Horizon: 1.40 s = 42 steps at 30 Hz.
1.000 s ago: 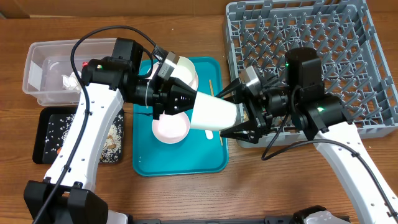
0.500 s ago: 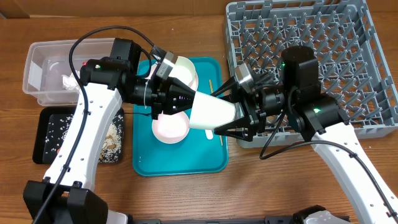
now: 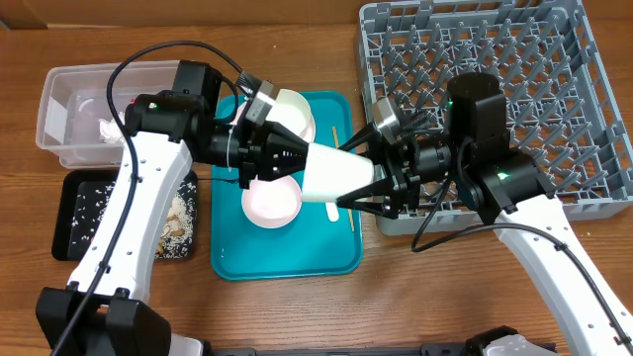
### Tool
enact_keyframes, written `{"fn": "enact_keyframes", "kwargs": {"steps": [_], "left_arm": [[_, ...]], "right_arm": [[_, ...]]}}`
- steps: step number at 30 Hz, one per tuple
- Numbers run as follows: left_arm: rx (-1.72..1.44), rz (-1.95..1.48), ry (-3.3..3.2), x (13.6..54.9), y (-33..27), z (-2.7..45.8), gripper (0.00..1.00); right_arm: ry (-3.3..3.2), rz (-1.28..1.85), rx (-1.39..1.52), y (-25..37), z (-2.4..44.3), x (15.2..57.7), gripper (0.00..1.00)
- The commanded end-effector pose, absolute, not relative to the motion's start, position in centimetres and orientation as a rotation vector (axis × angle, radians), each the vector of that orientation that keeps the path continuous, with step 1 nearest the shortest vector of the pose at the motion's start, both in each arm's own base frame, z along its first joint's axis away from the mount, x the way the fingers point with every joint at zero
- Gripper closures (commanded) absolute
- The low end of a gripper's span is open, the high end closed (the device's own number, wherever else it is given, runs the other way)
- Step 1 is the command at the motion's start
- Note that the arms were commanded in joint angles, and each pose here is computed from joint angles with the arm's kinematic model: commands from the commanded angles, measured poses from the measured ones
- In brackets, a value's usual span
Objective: Sort waste into correct bins and load items into the dishwasher
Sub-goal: 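Close right gripper on the cup body beside the left gripper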
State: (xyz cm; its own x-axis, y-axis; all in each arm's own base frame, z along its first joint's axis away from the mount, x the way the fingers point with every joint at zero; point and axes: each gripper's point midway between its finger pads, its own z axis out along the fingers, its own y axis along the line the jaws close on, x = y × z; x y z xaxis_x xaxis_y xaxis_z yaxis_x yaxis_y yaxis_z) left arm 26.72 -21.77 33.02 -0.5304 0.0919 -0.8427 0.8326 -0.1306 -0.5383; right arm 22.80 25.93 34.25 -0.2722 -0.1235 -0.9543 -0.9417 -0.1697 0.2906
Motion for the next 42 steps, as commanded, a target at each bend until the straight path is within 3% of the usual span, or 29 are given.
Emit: {"fn": "enact_keyframes", "kwargs": {"steps": [1, 11, 15, 16, 18, 19, 42], "left_arm": [[1.077, -1.715, 1.558, 26.0, -22.3, 33.2, 0.96], [1.087, -1.693, 1.589, 26.1, -22.3, 32.7, 0.95], [1.088, -1.685, 1.609, 26.1, -22.3, 32.5, 0.92], [1.088, -1.686, 1.609, 26.1, -22.3, 32.5, 0.87], [1.087, -1.683, 1.608, 26.2, -22.3, 32.5, 0.67], [1.082, -1.682, 1.604, 26.3, -22.1, 32.5, 0.66], [0.930, -1.620, 1.732, 28.6, -18.8, 31.8, 0.72]], "right_arm": [[1.309, 1.593, -1.348, 26.8, 36.1, 20.7, 0.37], [1.310, 1.592, -1.348, 26.8, 36.1, 20.7, 0.56], [1.310, 1.593, -1.348, 26.8, 36.1, 20.6, 0.56], [1.310, 1.593, -1.347, 26.8, 36.1, 20.7, 0.56], [1.319, 1.598, -1.343, 26.8, 36.1, 20.7, 0.57], [1.320, 1.599, -1.342, 26.8, 36.1, 20.7, 0.57], [1.323, 1.603, -1.341, 26.8, 36.1, 20.7, 0.63]]}}
